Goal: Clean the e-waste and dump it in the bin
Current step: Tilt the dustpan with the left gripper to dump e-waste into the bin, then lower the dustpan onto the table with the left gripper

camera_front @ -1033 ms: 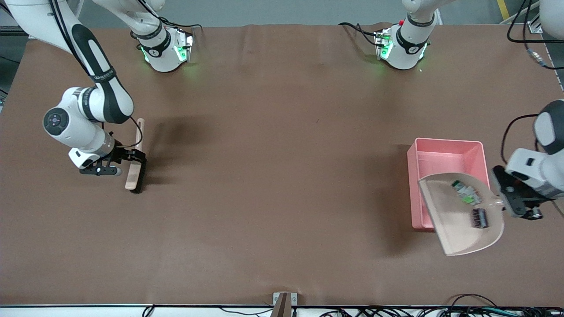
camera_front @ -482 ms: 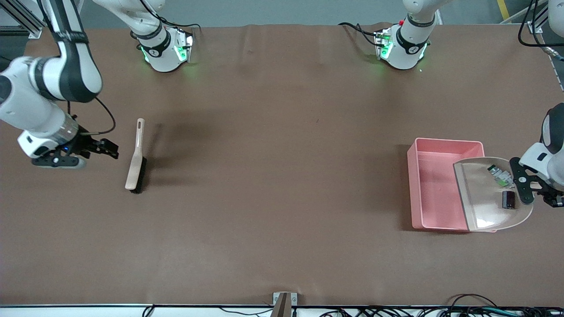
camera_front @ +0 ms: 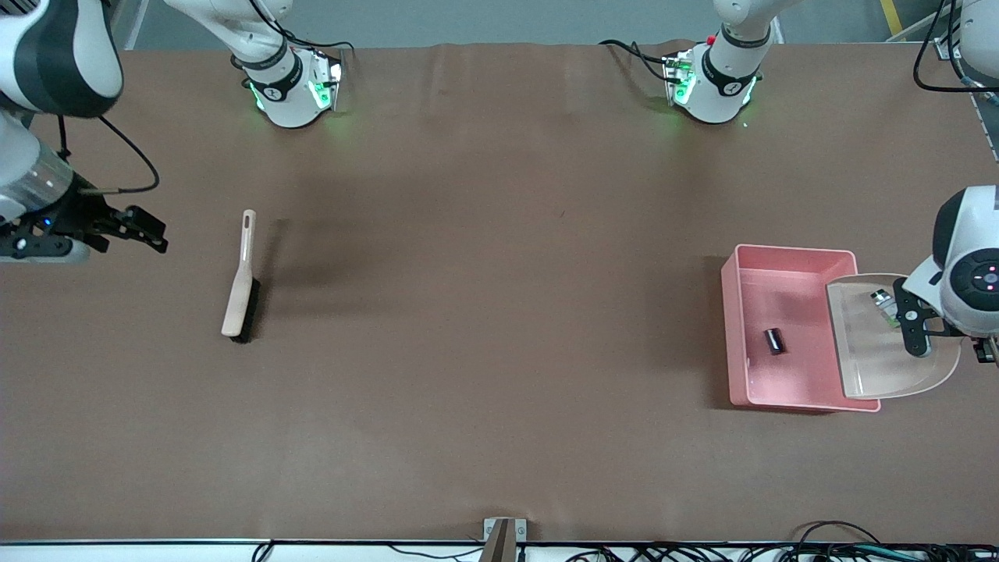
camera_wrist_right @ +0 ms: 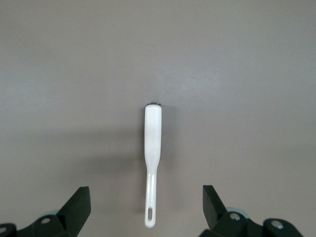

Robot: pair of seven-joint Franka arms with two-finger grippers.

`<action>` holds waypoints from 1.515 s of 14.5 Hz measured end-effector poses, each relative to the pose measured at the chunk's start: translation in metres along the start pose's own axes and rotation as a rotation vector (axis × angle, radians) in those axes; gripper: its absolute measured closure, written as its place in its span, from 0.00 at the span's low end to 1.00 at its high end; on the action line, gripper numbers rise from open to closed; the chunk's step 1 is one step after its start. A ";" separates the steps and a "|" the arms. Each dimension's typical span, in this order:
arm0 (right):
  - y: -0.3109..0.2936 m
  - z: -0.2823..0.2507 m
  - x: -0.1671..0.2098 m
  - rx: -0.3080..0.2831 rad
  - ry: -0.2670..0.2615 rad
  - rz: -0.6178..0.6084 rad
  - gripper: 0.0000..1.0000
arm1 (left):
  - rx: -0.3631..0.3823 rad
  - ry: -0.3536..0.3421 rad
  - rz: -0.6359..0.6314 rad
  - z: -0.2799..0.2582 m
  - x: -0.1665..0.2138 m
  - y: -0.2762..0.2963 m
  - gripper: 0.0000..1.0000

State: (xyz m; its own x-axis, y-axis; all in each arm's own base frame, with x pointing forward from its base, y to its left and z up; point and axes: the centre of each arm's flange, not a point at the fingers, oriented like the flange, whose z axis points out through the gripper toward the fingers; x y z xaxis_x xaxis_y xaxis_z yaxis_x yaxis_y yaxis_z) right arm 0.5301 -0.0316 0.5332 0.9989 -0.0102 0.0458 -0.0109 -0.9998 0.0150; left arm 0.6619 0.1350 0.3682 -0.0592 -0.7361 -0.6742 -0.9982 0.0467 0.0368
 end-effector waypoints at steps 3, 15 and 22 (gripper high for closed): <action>-0.007 -0.059 -0.007 -0.001 -0.013 -0.012 0.00 | 0.026 -0.039 0.015 -0.009 0.008 -0.004 0.67; -0.030 -0.115 -0.006 -0.002 -0.007 -0.062 0.00 | 0.233 0.058 0.024 -0.153 0.061 -0.025 0.67; 0.006 -0.122 0.030 0.009 0.024 -0.002 0.00 | 0.299 0.218 -0.166 -0.252 0.167 -0.010 0.67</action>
State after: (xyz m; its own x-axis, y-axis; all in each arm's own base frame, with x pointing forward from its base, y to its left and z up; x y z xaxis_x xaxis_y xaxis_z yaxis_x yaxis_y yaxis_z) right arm 0.5548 -0.0359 0.6568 0.9976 -0.0074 0.0695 -0.0079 -0.9999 0.0065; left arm 0.6609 -0.1586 0.4413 0.0707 -0.8745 -0.4799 -0.9511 0.0859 -0.2967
